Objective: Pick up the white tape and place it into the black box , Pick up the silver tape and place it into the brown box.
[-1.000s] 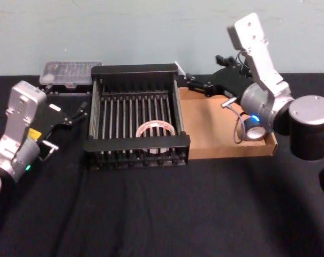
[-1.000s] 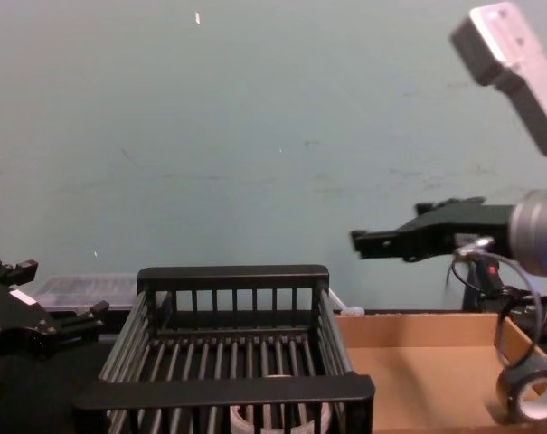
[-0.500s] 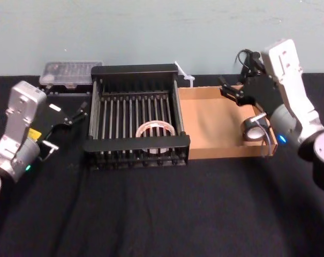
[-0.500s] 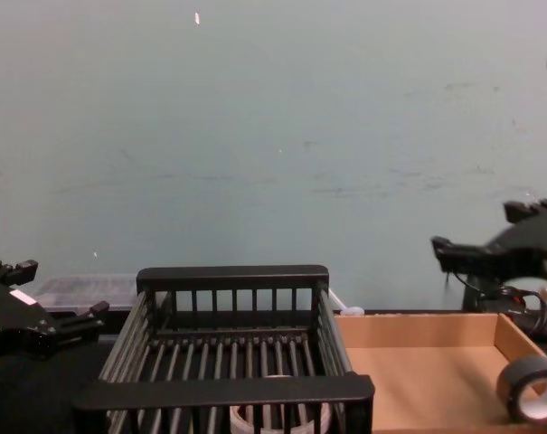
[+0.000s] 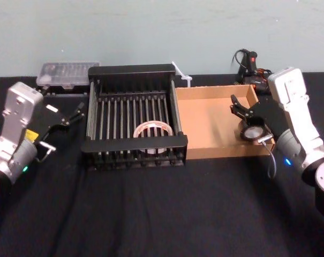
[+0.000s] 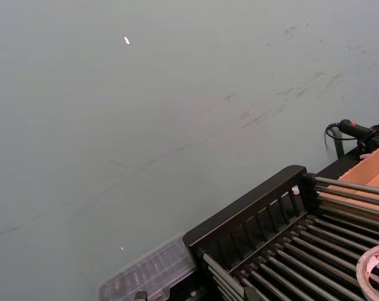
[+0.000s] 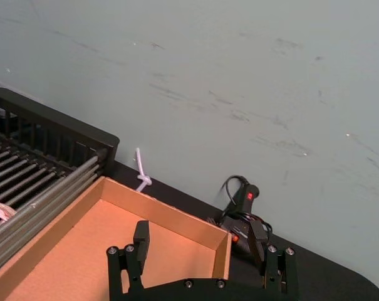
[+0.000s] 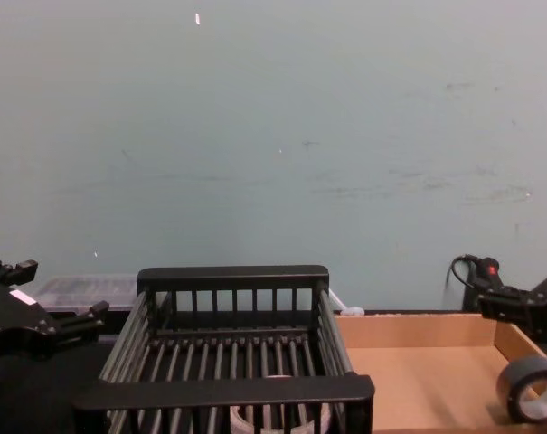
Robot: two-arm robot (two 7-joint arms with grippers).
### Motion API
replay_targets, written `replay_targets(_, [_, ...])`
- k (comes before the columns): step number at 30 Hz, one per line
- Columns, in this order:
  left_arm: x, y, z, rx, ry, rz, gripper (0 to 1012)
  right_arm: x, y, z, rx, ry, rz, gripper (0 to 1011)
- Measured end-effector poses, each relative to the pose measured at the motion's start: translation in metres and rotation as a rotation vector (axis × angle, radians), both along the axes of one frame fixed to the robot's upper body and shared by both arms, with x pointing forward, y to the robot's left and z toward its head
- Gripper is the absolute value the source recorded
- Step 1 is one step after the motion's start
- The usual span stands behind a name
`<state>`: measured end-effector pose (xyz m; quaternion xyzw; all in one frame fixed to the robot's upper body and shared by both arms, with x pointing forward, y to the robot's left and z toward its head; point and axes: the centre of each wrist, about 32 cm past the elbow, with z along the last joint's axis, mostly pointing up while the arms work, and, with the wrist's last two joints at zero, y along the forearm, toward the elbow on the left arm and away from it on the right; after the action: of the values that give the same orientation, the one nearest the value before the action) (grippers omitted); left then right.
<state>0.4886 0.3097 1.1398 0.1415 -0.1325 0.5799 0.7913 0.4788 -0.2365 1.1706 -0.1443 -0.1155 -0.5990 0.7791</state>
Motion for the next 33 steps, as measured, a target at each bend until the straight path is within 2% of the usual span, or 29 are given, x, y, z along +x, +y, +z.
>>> replay_targets(6, [0.0,0.0,0.0,0.0,0.0,0.0,1002,-0.0023,0.0007,-0.0049,-0.007,-0.014,-0.02,1000])
replay_targets(33, [0.0,0.0,0.0,0.0,0.0,0.0,1001,-0.0025,0.0002,-0.0055,-0.006,-0.01,-0.021,1000])
